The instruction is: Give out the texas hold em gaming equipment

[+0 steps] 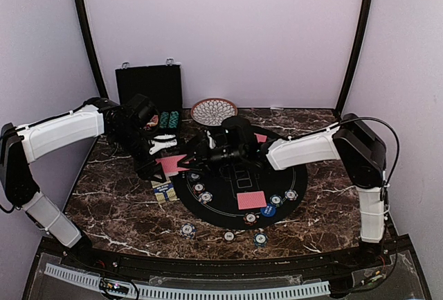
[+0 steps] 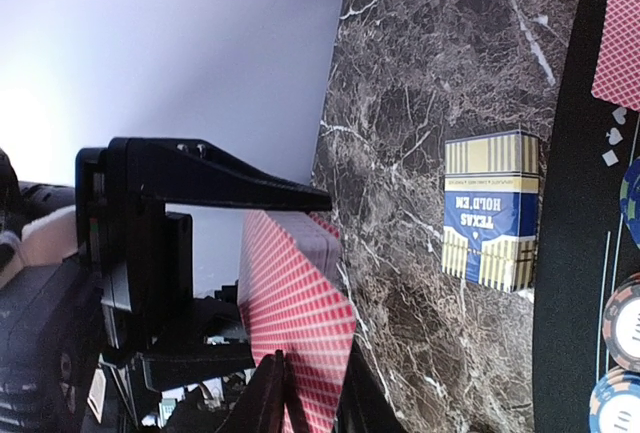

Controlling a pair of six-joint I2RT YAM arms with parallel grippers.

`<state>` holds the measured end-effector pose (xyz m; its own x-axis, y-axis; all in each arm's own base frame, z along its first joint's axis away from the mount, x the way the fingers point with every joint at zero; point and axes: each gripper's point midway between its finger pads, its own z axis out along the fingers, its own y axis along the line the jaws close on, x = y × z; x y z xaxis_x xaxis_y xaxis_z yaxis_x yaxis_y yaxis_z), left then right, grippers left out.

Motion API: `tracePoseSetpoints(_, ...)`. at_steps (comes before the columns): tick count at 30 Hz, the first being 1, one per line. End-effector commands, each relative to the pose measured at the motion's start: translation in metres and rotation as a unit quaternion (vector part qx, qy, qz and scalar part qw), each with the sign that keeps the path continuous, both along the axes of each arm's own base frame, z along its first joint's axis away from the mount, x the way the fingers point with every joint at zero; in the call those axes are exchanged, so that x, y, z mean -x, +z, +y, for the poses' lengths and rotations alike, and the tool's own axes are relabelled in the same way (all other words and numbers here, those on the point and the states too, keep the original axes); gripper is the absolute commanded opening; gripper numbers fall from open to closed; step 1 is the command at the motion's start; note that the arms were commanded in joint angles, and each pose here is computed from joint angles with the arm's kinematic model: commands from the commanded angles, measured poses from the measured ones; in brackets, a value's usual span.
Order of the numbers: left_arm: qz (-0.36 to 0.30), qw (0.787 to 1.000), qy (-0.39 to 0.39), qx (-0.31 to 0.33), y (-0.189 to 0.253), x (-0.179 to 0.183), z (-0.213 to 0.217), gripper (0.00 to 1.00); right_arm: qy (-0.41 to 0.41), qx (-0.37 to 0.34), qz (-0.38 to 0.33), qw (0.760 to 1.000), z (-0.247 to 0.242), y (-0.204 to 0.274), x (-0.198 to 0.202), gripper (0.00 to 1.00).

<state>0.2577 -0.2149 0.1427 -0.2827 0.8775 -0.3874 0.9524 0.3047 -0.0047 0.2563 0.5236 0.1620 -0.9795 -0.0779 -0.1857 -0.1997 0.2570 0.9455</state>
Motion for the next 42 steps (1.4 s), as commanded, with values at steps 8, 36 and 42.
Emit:
tracePoseSetpoints(8, -0.022, 1.000, -0.009, 0.018, 0.019, 0.001, -0.004, 0.00, 0.000, -0.018, -0.014, 1.000, -0.013, 0.025, 0.002, 0.00)
tracePoseSetpoints(36, -0.036, 0.999, -0.011, 0.006, 0.021, 0.006, 0.007, 0.00, -0.056, -0.011, -0.017, 0.998, -0.055, 0.009, -0.077, 0.00)
tracePoseSetpoints(42, -0.037, 0.999, -0.009, 0.008, 0.024, 0.006, 0.006, 0.00, -0.064, 0.000, -0.007, 0.998, -0.032, -0.021, -0.105, 0.00)
